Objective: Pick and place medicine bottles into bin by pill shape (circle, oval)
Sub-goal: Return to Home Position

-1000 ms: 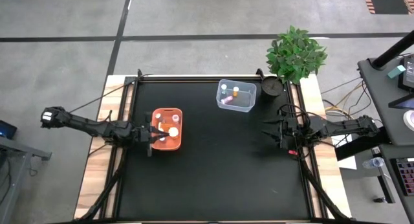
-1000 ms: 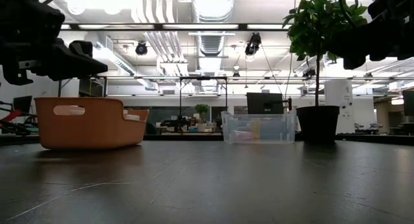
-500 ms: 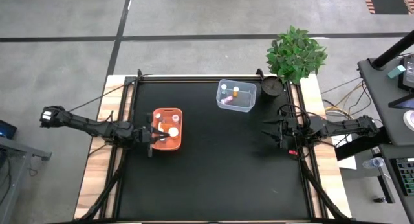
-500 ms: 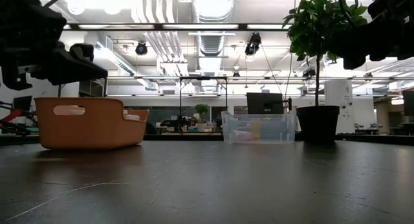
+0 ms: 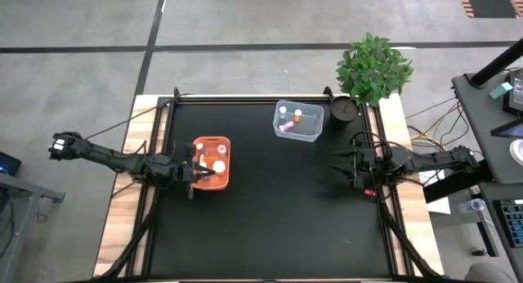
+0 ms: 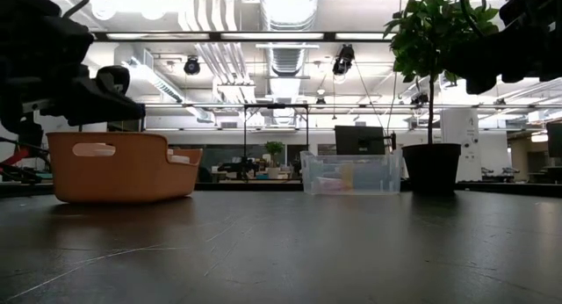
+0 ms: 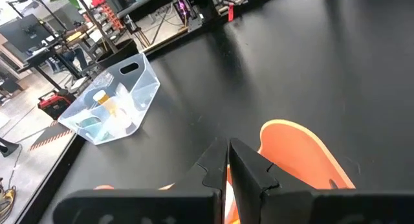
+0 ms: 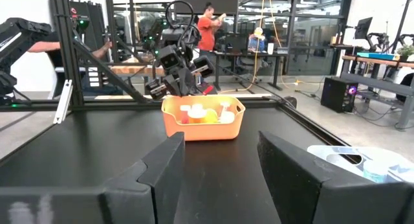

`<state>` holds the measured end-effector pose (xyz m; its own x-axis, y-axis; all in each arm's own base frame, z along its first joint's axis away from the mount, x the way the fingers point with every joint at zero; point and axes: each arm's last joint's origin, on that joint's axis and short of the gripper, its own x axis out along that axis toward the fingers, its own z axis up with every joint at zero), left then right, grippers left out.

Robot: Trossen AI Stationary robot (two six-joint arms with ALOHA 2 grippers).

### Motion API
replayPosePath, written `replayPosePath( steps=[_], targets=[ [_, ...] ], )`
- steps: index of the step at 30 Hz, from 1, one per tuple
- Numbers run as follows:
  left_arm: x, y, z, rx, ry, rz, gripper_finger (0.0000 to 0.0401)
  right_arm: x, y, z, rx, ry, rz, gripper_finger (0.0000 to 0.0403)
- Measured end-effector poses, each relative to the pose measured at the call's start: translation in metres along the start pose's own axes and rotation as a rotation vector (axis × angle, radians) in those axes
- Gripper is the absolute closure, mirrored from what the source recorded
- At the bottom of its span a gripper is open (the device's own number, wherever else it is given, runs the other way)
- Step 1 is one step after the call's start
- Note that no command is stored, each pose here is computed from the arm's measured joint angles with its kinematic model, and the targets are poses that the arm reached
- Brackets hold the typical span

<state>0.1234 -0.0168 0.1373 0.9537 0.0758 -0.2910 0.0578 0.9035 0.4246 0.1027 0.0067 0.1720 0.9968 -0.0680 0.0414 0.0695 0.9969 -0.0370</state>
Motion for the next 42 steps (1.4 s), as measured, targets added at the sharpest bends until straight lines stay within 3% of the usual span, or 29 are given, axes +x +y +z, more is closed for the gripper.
replayPosePath(
  steps=[42],
  targets=[
    [0.01, -0.008, -0.014, 0.043, 0.148, -0.06, 0.04, 0.0, 0.0, 0.0, 0.0, 0.0, 0.0, 0.0213]
  ],
)
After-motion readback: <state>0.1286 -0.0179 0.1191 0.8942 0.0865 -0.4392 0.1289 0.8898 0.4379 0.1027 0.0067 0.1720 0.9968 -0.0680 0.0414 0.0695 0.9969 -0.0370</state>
